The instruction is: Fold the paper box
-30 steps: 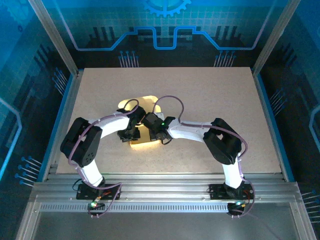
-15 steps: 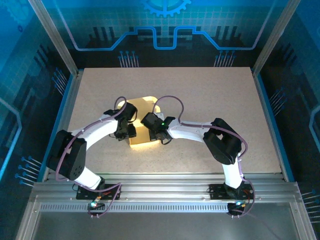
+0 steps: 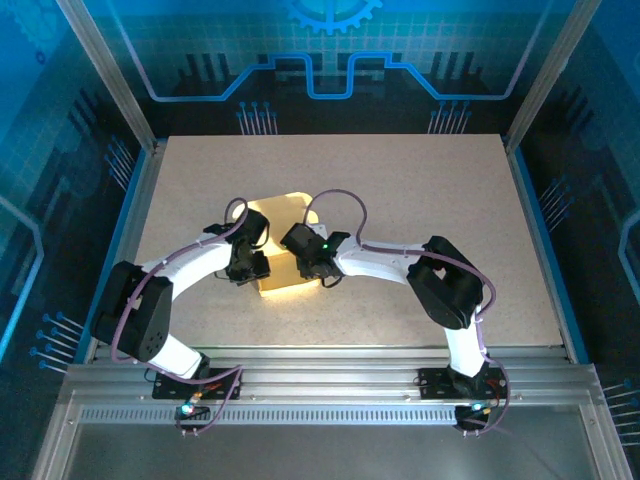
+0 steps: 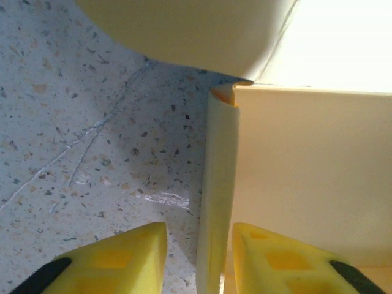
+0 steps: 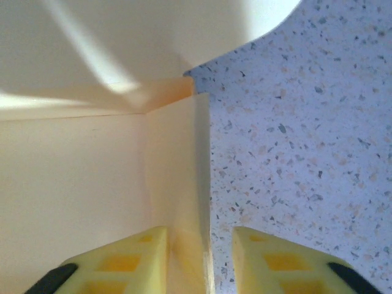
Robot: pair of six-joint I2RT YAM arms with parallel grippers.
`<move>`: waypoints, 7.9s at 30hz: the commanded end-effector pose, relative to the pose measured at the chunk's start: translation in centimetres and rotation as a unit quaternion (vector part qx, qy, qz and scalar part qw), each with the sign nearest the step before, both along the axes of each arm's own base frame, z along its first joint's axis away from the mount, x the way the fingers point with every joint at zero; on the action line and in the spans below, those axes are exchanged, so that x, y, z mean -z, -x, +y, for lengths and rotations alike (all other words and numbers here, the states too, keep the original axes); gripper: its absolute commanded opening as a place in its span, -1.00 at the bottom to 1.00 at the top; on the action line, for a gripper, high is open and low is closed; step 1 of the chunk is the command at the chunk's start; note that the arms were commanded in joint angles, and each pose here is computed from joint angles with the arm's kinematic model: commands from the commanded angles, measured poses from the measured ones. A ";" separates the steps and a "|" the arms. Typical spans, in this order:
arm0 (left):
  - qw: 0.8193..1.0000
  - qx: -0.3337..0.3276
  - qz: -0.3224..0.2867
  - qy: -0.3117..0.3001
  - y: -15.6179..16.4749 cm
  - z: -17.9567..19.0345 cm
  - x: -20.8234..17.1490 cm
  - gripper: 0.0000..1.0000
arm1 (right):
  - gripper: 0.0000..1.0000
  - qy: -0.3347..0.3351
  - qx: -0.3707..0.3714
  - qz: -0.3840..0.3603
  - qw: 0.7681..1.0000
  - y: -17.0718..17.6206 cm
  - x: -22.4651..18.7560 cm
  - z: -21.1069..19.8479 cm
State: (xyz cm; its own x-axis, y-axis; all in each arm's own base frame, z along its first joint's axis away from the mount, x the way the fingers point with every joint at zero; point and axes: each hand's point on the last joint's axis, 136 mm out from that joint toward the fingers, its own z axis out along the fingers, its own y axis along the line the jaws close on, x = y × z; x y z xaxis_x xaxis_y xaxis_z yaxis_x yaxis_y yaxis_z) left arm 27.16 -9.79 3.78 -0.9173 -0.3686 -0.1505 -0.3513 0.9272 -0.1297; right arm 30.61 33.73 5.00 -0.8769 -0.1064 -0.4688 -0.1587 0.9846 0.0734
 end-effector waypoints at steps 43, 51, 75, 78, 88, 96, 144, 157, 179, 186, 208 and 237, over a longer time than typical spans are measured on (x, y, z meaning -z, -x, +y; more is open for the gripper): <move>0.991 -0.031 -0.102 0.081 -1.6 -0.8 -3.3 -0.22 | -1.00 0.237 -0.086 -0.032 0.967 -2.1 2.5 -3.3; 0.963 -0.127 -0.226 0.071 -0.1 5.5 -9.7 0.12 | -1.00 0.093 -0.053 -0.014 0.994 -3.9 -0.6 -4.5; 0.938 -0.024 -0.178 0.296 -7.2 -8.2 -7.9 -0.52 | -1.00 -0.284 -0.074 -0.022 0.956 -3.6 -13.9 -1.7; 0.924 -0.014 -0.197 0.326 -7.8 -9.3 -9.3 -0.59 | -1.00 -0.289 -0.084 -0.020 0.954 -3.1 -13.8 -1.0; 0.881 -0.001 -0.222 0.417 -7.8 -11.3 -13.7 -0.74 | -1.00 -0.276 -0.091 -0.001 0.957 -2.4 -12.2 0.3; 0.878 -0.009 -0.209 0.431 -8.1 -11.9 -13.2 -0.78 | -1.00 -0.205 -0.101 -0.016 0.973 -1.9 -11.0 1.6; 0.883 -0.070 -0.126 0.446 -3.9 -9.8 -4.8 -0.51 | -1.00 -0.150 0.019 -0.061 0.987 -5.6 -10.6 -6.4; 0.916 -0.083 -0.119 0.373 -3.3 -6.9 -1.0 -0.41 | -1.00 0.108 0.108 0.010 0.988 -3.2 -0.9 -17.0; 0.938 -0.016 -0.201 0.284 -5.7 -5.2 -5.2 -0.07 | 0.34 0.085 0.104 -0.052 0.990 -4.1 -4.6 -16.6; 0.901 0.121 -0.337 0.244 -10.1 -6.6 -9.7 0.68 | 0.50 -0.025 -0.029 -0.099 0.994 -6.2 -9.4 -16.4; 0.838 0.460 -0.203 0.212 -18.3 -12.5 -11.8 0.70 | 0.49 -0.047 -0.311 0.038 0.949 -11.4 -10.7 -20.0; 0.819 0.508 -0.103 0.245 -17.4 -15.5 -11.0 0.09 | -0.47 -0.068 -0.404 0.135 0.902 -11.3 -8.3 -17.1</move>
State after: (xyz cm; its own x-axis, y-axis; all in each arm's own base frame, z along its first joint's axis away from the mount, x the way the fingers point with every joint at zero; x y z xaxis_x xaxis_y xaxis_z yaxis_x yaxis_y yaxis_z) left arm 45.01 -24.86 14.49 -0.7649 0.4990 -0.4073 0.6437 0.5706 -0.5100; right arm 42.48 16.35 13.45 -0.6349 -0.6991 -0.3289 -0.7718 0.5538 0.3126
